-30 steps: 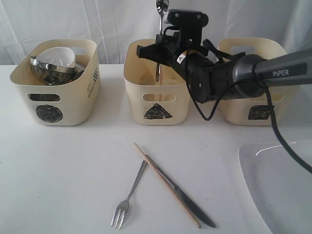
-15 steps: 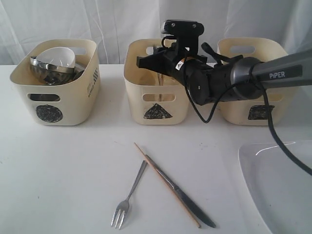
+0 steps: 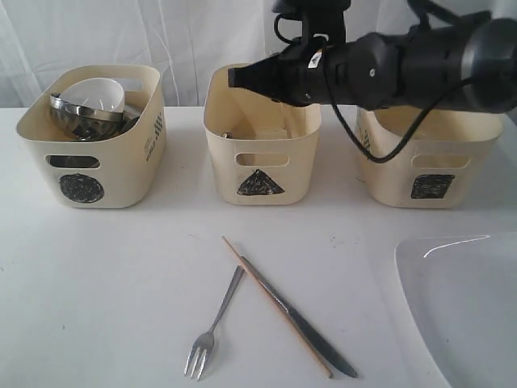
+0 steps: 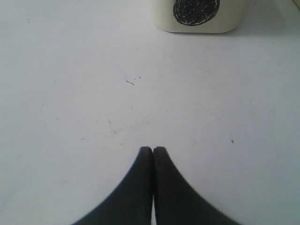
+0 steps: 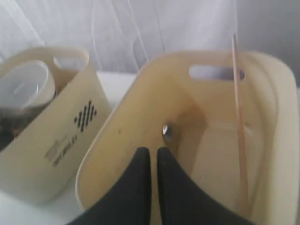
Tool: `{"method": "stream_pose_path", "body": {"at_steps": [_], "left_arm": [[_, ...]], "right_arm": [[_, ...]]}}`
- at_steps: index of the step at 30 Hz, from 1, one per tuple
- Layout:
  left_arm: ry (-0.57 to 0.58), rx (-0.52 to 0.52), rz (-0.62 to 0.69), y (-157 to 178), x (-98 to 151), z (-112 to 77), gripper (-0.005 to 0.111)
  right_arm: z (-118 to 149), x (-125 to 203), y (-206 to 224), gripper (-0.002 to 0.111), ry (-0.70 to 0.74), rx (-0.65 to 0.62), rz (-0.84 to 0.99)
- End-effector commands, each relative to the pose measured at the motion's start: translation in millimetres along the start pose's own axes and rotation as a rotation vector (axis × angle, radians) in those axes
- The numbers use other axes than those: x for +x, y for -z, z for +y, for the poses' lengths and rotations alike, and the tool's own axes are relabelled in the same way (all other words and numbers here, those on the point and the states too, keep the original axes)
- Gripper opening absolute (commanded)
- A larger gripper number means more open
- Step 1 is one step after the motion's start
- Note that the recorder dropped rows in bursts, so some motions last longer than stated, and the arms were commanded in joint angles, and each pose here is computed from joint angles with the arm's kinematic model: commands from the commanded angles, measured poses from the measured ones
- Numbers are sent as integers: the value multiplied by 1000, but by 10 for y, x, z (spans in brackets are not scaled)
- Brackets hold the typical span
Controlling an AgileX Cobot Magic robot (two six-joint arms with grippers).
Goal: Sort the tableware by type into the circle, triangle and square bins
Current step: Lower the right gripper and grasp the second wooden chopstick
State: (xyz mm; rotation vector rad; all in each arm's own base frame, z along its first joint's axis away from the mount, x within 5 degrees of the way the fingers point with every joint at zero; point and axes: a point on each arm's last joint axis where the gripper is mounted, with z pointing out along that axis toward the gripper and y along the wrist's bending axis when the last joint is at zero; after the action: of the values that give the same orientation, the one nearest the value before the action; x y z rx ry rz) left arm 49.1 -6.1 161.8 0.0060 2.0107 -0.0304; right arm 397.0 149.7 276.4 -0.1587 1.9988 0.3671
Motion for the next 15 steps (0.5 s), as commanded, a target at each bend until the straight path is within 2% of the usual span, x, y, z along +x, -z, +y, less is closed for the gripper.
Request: {"method": "stream_pose_path", "body": {"at_steps": [1, 5, 10, 15], "left_arm": [[2, 4, 11, -8, 28, -4, 0], [2, 4, 11, -8, 28, -4, 0], [2, 4, 11, -8, 28, -4, 0], [2, 4, 11, -8, 28, -4, 0]], "right_arm": [[21, 28, 349, 0, 110, -20, 276], [150, 181, 649, 0, 234, -92, 563], [291, 548, 873, 0, 282, -157, 925], [344, 847, 876, 0, 304, -179, 1002]]}}
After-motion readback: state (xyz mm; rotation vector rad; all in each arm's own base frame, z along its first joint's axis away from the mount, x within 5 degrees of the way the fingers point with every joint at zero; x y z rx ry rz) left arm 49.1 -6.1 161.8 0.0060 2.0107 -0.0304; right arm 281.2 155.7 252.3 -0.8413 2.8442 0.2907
